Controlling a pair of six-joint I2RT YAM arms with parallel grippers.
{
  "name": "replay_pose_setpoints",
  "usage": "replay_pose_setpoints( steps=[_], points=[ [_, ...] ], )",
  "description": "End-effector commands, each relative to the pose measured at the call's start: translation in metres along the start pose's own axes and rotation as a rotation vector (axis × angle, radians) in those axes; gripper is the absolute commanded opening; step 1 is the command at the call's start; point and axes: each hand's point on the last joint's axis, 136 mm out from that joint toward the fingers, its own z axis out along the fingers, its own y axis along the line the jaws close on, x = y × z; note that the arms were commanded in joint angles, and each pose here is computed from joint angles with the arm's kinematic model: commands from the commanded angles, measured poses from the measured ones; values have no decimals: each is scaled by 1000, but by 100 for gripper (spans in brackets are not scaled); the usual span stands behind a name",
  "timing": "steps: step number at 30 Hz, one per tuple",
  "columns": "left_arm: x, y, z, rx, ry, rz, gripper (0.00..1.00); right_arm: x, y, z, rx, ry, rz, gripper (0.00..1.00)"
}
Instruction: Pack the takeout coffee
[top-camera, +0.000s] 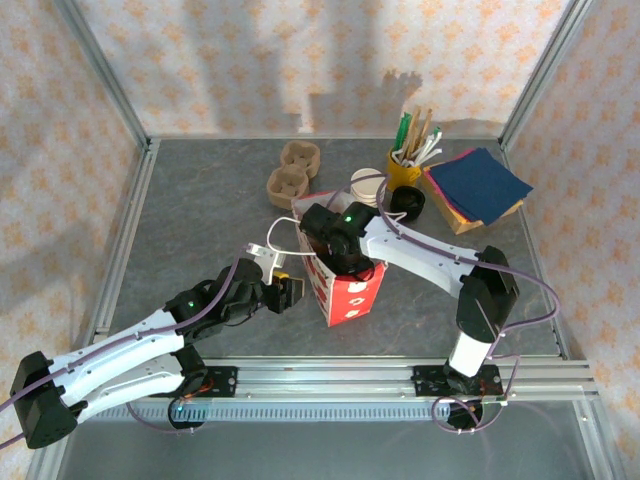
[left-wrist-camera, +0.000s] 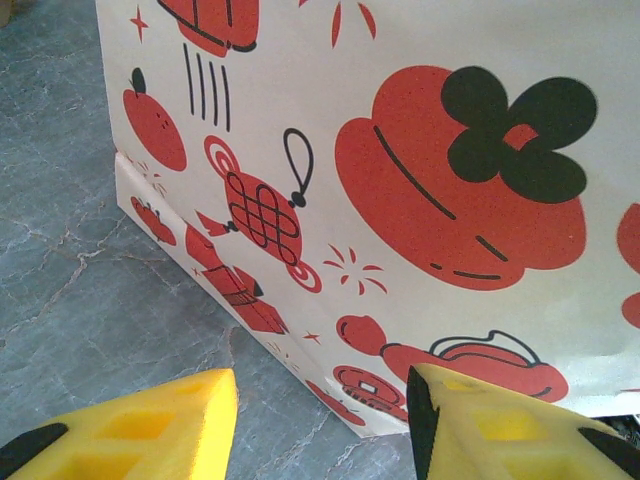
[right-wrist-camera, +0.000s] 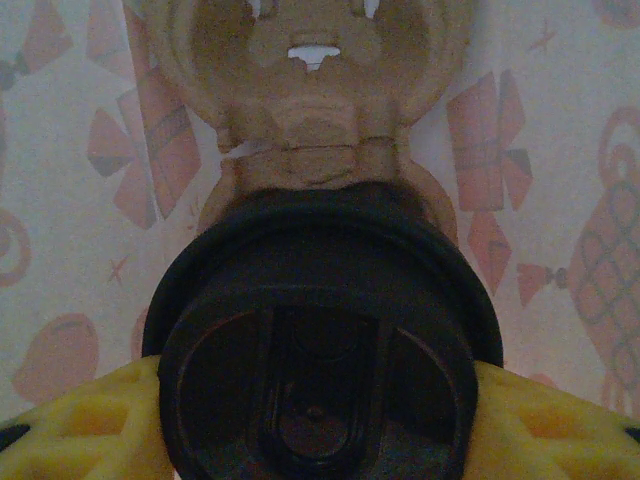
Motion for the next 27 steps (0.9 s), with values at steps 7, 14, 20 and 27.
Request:
replay_pose_setpoints(
  steps=[7, 14, 20, 27],
  points=[
    [-2, 3, -1, -10, -30, -2, 51, 6, -1, 6, -9, 26, -10, 39],
    [-3, 3, -1, -9, -32, -1, 50, 6, -2, 6, -8, 29, -9, 39],
    [-3, 3, 0, -12, -31, -3, 50, 7, -3, 7, -8, 27, -9, 39],
    [-2, 4, -1, -14, -30, -3, 50, 7, -4, 10, -10, 33, -9, 39]
  ],
)
